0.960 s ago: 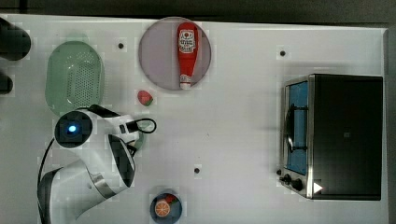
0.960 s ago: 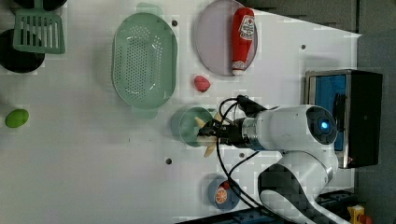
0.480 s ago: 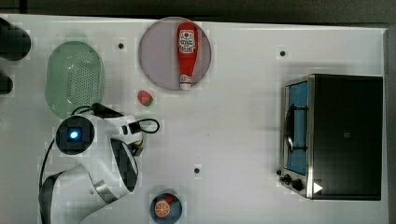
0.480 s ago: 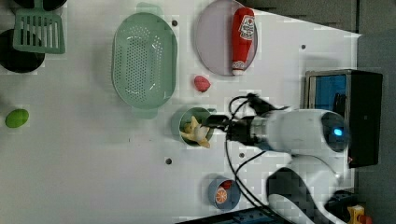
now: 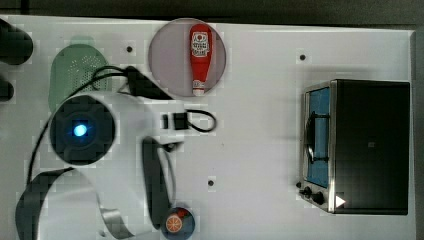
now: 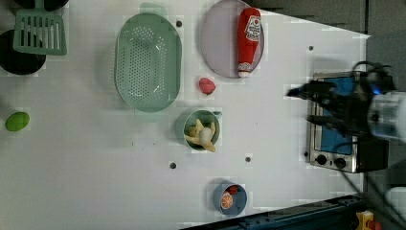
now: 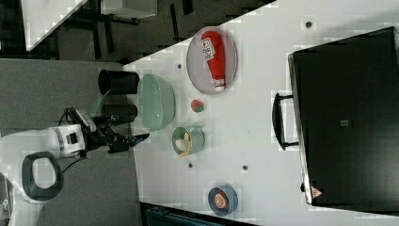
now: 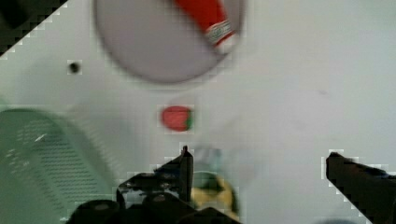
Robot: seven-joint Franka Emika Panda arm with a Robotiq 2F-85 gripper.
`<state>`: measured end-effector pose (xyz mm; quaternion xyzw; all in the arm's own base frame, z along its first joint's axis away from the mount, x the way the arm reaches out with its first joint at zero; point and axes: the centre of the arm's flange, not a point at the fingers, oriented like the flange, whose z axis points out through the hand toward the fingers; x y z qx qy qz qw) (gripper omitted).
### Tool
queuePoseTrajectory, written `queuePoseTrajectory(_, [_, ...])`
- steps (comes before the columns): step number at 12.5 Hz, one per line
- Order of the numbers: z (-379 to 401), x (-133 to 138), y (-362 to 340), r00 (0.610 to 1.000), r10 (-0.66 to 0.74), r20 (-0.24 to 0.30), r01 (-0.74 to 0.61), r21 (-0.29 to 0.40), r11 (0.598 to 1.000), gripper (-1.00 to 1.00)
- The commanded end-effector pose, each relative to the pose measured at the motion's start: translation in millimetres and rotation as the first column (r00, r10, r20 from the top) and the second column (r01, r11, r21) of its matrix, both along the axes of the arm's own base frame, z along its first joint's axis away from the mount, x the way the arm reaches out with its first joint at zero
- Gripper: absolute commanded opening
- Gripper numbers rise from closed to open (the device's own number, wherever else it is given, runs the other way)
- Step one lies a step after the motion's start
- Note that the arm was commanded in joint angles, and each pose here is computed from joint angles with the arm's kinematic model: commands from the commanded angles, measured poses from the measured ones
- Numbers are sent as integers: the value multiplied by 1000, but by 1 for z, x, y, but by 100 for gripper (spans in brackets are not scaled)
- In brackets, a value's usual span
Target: Pick Banana and place it in mug.
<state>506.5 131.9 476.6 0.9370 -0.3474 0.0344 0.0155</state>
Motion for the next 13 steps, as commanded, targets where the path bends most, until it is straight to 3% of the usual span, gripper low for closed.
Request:
queuePoseTrajectory(1, [64,0,-82,983,-182,-22,182,0,983,100])
queuePoseTrajectory(3, [103,-11,-146,954,-296,-45,297,25,955,100])
queuePoseTrajectory(5, [113,-18,-168,952,-297,-67,300,41,953,100])
queuePoseTrajectory(7, [111,-24,-173,961,-258,-102,263,38,964,100])
queuePoseTrajectory(13, [109,-23,-162,965,-239,-104,244,34,969,100])
